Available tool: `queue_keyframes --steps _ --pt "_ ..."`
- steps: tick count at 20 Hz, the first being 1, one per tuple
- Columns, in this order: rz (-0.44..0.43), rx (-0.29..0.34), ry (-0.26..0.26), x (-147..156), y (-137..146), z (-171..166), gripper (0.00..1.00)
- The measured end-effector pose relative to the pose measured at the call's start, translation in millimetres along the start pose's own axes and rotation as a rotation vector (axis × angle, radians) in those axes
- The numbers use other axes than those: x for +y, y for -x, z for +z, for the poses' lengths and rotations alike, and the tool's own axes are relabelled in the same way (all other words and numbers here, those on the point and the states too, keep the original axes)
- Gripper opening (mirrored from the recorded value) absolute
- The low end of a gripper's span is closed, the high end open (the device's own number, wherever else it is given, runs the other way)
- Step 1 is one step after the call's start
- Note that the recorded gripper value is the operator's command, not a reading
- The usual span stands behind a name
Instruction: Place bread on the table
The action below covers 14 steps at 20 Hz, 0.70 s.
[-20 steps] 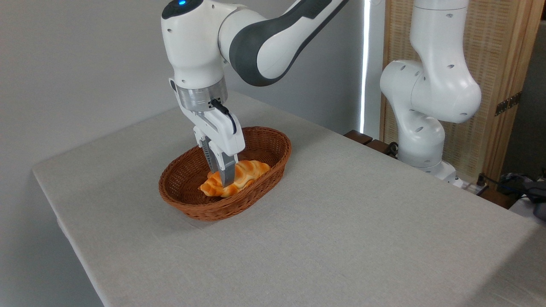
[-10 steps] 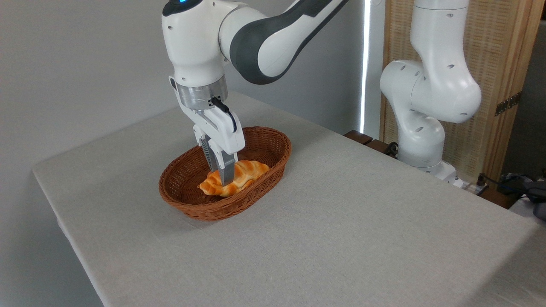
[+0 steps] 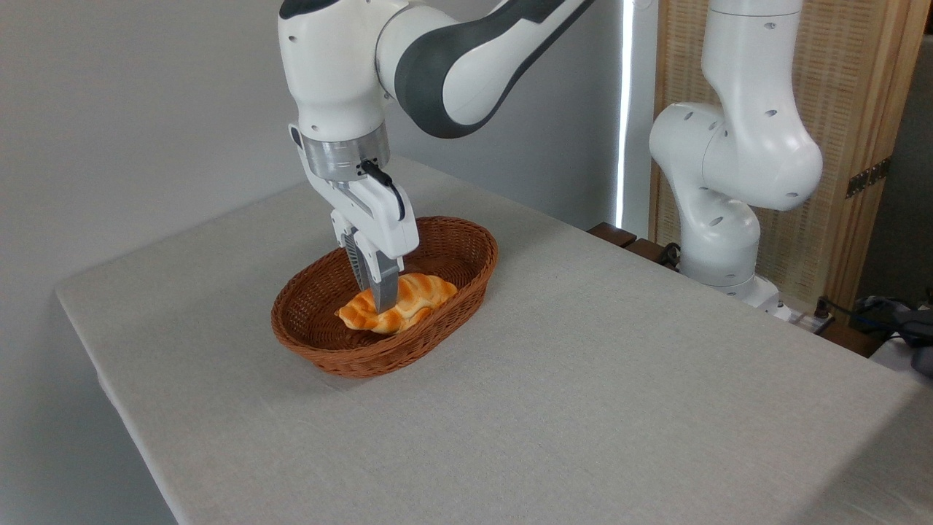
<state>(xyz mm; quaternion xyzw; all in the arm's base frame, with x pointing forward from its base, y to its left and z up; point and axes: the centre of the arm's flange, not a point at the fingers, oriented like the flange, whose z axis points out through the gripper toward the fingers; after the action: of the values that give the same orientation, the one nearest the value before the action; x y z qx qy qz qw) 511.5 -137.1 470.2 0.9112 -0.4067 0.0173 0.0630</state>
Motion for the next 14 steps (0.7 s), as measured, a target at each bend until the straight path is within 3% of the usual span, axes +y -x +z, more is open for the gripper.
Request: queue_keyframes --steps 8,14 --pt "-0.018 0.019 -0.014 0 0 -12 0.23" --pt "-0.089 0.019 -0.007 -10 10 -39 0.23"
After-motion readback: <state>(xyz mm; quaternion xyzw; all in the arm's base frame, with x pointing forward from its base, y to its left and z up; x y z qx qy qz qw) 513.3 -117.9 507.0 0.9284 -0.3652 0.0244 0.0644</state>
